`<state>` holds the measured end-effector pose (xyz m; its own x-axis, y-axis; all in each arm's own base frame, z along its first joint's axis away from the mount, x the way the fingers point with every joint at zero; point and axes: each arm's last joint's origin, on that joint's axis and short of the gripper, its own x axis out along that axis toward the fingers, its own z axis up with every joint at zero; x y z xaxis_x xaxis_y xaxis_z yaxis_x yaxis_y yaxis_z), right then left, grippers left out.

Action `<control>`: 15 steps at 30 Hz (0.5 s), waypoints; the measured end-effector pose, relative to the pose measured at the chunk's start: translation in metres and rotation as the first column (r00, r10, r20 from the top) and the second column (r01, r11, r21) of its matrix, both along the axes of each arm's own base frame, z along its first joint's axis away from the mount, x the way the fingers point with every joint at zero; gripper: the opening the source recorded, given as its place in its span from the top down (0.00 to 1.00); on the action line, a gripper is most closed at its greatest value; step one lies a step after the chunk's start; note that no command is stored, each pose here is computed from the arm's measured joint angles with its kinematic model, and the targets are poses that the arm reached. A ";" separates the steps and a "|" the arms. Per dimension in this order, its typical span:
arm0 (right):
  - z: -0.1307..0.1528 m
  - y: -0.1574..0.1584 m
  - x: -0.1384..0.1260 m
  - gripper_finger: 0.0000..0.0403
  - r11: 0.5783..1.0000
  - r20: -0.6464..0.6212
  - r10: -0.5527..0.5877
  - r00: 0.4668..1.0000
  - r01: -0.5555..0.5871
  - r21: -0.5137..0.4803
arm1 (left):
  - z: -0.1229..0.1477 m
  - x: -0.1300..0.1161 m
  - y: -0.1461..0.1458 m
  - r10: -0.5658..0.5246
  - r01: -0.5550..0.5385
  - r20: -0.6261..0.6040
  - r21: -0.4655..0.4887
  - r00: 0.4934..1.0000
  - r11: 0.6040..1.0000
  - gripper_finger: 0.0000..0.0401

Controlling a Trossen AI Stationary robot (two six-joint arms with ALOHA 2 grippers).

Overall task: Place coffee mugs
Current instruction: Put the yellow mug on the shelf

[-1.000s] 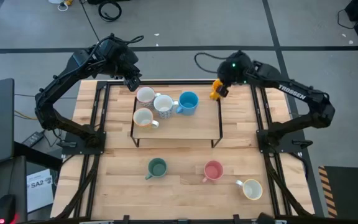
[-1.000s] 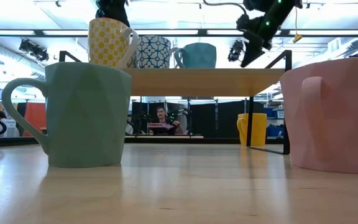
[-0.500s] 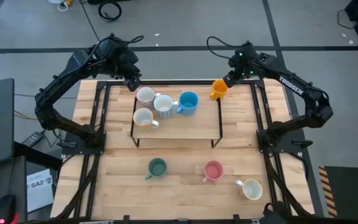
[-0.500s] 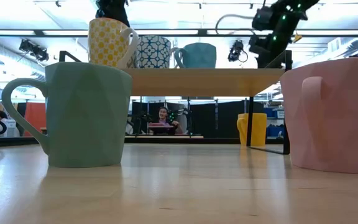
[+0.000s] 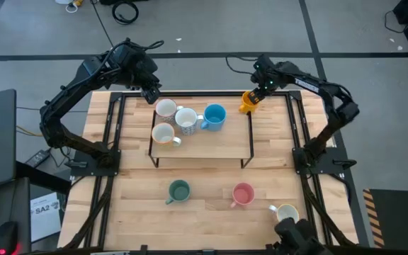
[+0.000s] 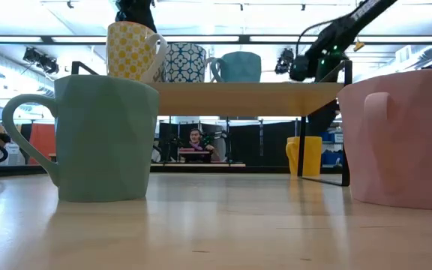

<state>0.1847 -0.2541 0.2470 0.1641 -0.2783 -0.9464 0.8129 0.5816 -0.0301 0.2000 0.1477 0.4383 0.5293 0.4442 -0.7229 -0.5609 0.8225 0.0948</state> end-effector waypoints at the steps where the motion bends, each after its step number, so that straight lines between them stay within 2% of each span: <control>1: -0.005 -0.002 0.001 0.59 1.000 -0.010 -0.001 1.000 0.001 0.013 | 0.000 0.000 0.000 0.000 0.000 0.000 0.000 1.000 1.000 0.61; 10: -0.036 -0.012 0.009 0.60 0.992 -0.036 0.010 0.999 -0.006 0.123 | 0.000 0.000 0.000 0.000 0.000 0.000 0.000 1.000 1.000 0.61; 15: -0.040 -0.013 0.009 0.70 0.991 -0.037 0.012 0.999 -0.007 0.136 | 0.000 0.000 0.000 0.000 0.000 0.000 0.000 1.000 1.000 0.61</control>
